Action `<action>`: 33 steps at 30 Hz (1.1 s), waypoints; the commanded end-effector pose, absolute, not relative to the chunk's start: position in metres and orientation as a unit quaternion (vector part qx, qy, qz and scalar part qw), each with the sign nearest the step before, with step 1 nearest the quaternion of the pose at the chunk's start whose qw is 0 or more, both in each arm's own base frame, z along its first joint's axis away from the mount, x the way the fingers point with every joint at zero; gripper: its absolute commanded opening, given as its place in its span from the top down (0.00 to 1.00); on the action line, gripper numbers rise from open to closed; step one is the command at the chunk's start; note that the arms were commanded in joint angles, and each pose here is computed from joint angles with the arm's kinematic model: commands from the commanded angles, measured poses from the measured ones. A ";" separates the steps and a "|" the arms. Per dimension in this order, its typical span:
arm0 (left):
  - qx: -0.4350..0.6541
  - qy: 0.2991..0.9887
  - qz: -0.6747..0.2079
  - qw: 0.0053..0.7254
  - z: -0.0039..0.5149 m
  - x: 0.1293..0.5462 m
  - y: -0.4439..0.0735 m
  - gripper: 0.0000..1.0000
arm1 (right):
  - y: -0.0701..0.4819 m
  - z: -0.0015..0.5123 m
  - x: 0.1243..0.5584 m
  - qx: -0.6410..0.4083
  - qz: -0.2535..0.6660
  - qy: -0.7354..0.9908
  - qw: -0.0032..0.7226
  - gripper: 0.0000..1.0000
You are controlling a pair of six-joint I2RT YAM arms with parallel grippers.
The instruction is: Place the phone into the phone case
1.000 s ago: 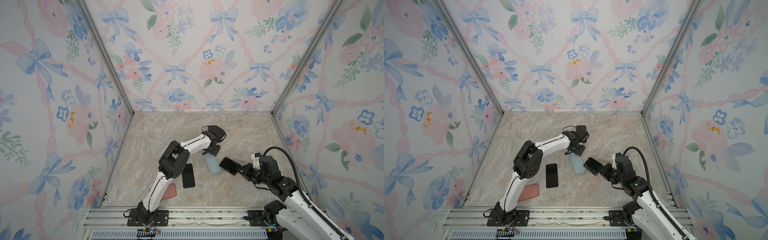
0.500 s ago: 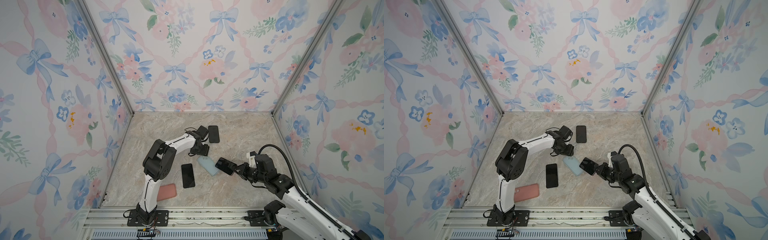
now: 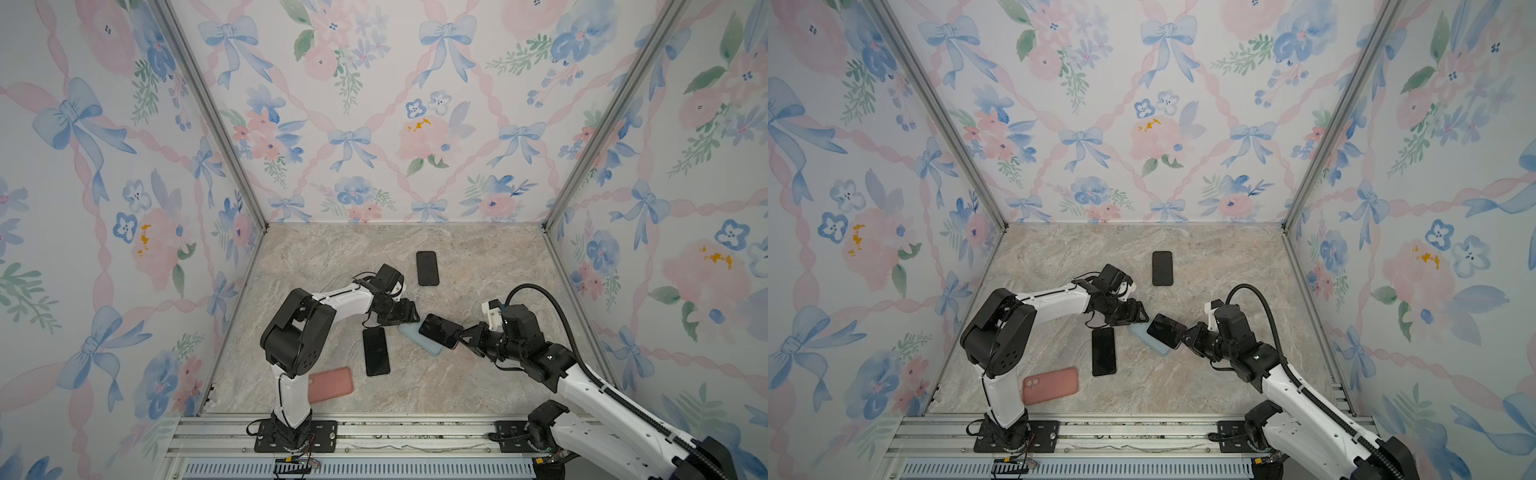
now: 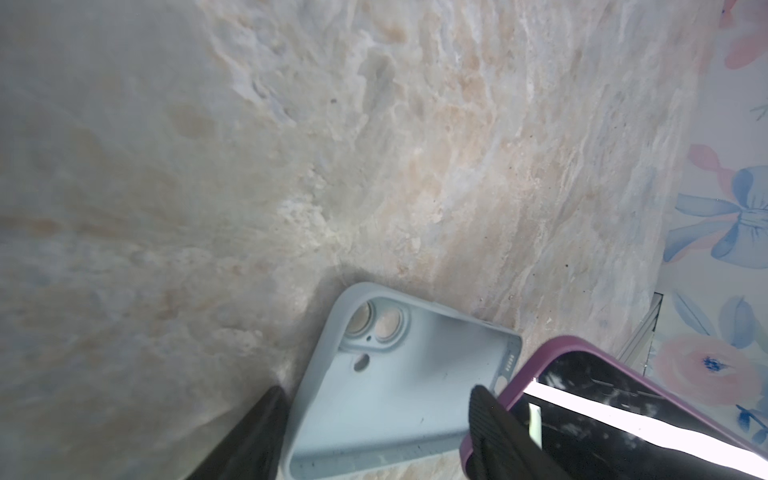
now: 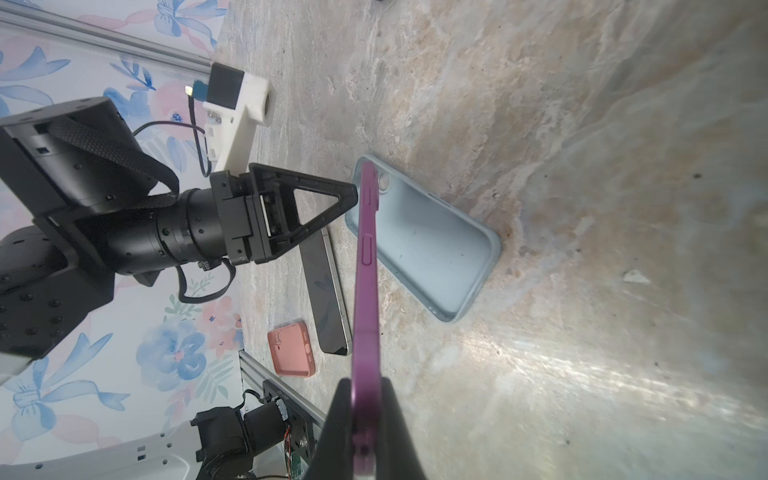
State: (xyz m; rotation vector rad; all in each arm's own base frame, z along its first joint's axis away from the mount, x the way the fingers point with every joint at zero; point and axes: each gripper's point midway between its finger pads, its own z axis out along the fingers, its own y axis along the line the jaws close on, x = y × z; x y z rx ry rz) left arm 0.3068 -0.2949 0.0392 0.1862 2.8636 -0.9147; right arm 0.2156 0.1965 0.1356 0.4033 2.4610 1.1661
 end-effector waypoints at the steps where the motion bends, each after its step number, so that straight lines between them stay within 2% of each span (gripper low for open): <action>1: 0.043 0.943 -0.326 0.050 0.045 0.294 -0.295 0.29 | 0.213 0.158 0.223 0.121 0.454 0.857 0.210 1.00; 15: 0.037 0.928 -0.367 0.062 0.056 0.307 -0.292 0.28 | 0.229 0.133 0.232 0.124 0.455 0.867 0.163 1.00; 33: 0.029 0.928 -0.367 0.046 0.037 0.299 -0.286 0.29 | 0.224 0.088 0.231 0.168 0.421 0.887 0.094 1.00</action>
